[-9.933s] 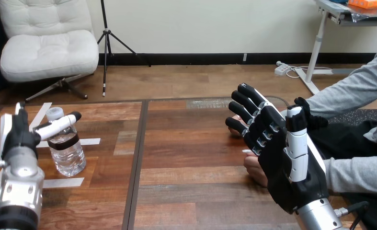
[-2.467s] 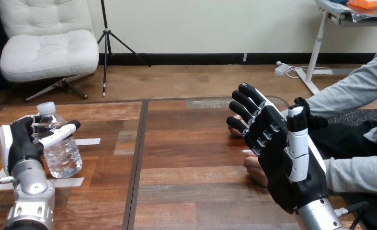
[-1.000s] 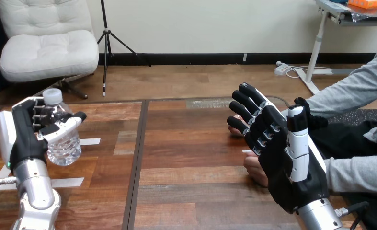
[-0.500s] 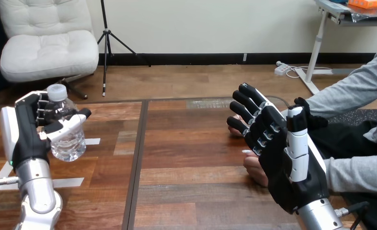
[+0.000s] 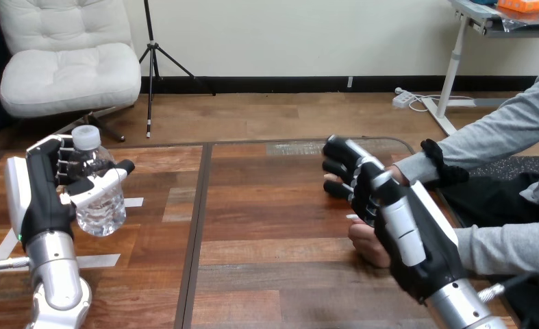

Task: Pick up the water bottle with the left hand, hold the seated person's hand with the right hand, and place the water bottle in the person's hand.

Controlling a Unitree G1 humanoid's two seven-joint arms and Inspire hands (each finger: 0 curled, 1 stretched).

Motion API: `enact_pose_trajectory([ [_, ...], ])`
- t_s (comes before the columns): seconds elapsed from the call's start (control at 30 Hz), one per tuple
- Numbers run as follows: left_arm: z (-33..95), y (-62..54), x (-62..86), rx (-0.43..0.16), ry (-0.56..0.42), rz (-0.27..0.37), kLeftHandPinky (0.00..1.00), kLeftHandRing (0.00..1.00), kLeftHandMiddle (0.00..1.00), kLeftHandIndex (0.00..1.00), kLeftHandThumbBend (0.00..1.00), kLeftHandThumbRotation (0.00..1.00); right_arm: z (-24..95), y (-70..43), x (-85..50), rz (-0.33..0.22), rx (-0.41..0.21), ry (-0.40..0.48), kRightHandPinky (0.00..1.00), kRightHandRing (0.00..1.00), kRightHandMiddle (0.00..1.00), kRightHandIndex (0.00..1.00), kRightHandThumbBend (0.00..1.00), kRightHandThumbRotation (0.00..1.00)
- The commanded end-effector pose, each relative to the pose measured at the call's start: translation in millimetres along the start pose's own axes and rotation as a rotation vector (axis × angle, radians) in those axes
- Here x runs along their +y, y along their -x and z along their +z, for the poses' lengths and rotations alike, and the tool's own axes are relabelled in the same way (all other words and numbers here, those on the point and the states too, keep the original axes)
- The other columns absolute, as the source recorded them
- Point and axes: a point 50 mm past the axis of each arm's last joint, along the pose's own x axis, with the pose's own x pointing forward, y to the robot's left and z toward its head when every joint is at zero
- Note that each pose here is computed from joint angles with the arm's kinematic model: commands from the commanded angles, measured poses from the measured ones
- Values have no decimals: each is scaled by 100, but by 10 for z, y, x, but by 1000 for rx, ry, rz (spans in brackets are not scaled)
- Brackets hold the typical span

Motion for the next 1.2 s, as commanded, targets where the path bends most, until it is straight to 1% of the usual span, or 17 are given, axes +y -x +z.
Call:
enact_pose_trajectory([
  [0.0,211,-116,-19,-100,23,0,39,42,46,45,73,0,152,-238,-245,39,-94,211,82,91,92,90,79,93],
  [0.17,219,-116,-29,-101,33,-6,39,42,45,45,73,0,140,-302,-362,47,-90,327,80,89,90,88,85,83],
  [0.2,228,-115,-34,-103,38,-7,39,42,45,45,73,0,140,-319,-397,46,-85,355,80,88,90,87,86,79],
  [0.27,238,-115,-39,-107,44,-8,38,42,45,45,73,0,137,-336,-434,43,-80,383,81,89,90,87,87,75],
  [0.33,237,-113,-38,-109,44,-11,38,42,46,45,73,0,140,-361,-488,37,-73,432,81,88,90,87,89,73],
  [0.4,236,-112,-37,-110,44,-13,38,43,46,45,73,0,138,-373,-510,35,-72,454,81,88,89,87,90,72],
  [0.53,240,-109,-42,-112,48,-15,39,43,46,45,73,0,132,-418,-636,39,-38,514,81,88,89,88,92,69],
  [0.6,242,-109,-42,-112,50,-16,39,43,46,45,73,0,128,-428,-660,38,-32,522,81,87,89,88,92,69],
  [0.67,242,-112,-43,-109,51,-18,39,43,46,45,73,0,139,-447,-696,35,-20,534,80,87,89,88,93,68],
  [0.7,241,-113,-44,-104,54,-19,39,43,46,45,73,0,150,-462,-725,37,-15,555,80,87,89,88,93,67],
  [0.93,242,-107,-48,-103,63,-23,39,43,46,45,72,0,181,-503,-820,44,-9,639,76,84,89,89,88,65],
  [1.17,245,-99,-52,-105,59,-24,39,43,46,45,72,0,168,-532,-931,39,4,697,74,83,87,88,84,67],
])
